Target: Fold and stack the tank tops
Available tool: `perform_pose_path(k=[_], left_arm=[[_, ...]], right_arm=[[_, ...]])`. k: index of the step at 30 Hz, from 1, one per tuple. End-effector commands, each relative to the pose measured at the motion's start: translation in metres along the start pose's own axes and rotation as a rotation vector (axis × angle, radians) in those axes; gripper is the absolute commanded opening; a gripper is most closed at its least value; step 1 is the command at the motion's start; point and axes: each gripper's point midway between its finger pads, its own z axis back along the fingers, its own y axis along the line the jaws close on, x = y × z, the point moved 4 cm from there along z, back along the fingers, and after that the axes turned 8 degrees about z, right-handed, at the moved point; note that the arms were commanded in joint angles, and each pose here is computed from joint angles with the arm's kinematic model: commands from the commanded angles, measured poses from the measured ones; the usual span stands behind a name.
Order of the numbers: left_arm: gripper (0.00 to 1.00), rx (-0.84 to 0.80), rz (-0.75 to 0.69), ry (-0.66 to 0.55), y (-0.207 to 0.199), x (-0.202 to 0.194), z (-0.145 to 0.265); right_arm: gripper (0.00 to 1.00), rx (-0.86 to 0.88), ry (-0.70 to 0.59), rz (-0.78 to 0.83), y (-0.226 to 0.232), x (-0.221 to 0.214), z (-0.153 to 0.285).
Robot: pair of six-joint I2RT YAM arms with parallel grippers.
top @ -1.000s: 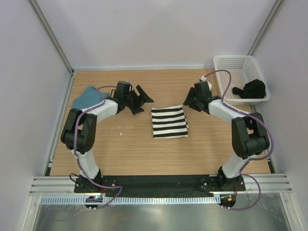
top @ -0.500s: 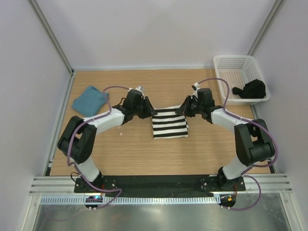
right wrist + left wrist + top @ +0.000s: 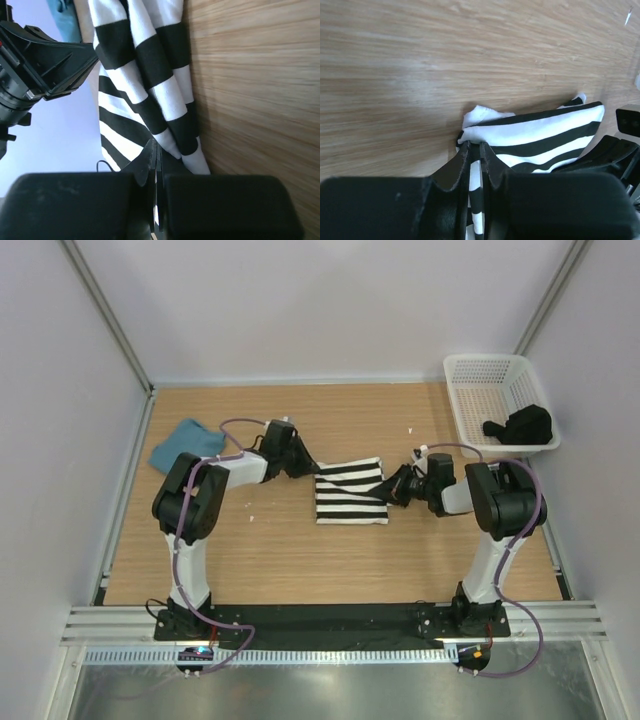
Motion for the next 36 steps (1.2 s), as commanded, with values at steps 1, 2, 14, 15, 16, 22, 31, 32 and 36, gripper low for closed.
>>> perform_pose_path(k=[1,2,14,15,16,22,31,32,36], left_arm=[[0.13,-0.021,-0.05,-0.079,-0.015,0.021,0.003],[0.13,-0.022,-0.061,-0.085,-0.015,0.022,0.006],[0.13,-0.207,-0.14,-0.076,-0.076,-0.01,0.076],[0.13,-0.217,-0.138,-0.057,-0.078,-0.018,0.076],[0.13,-0.222,-0.126,-0.039,-0.076,-0.024,0.076],[0.11,-0.236,-0.083,0.077,-0.063,-0.062,0.057],[0.09,-0.214,-0.042,0.167,-0.019,-0.097,0.064],[0.09,-0.204,-0.057,0.178,-0.016,-0.099,0.065],[0.06,-0.125,-0.083,0.235,-0.003,-0.106,0.065]], right_arm=[[0.01,0.115,-0.07,0.018,0.011,0.014,0.006],[0.01,0.122,-0.078,0.031,0.015,0.016,0.008],[0.03,0.09,-0.138,0.166,0.062,0.061,0.015],[0.03,0.094,-0.138,0.168,0.065,0.062,0.013],[0.03,0.098,-0.139,0.167,0.067,0.067,0.009],[0.02,0.124,-0.116,0.117,0.061,0.078,-0.018],[0.01,0.057,-0.144,0.051,0.019,0.095,-0.046],[0.01,0.049,-0.144,0.032,0.011,0.096,-0.048],[0.01,0.038,-0.164,0.012,0.001,0.101,-0.045]])
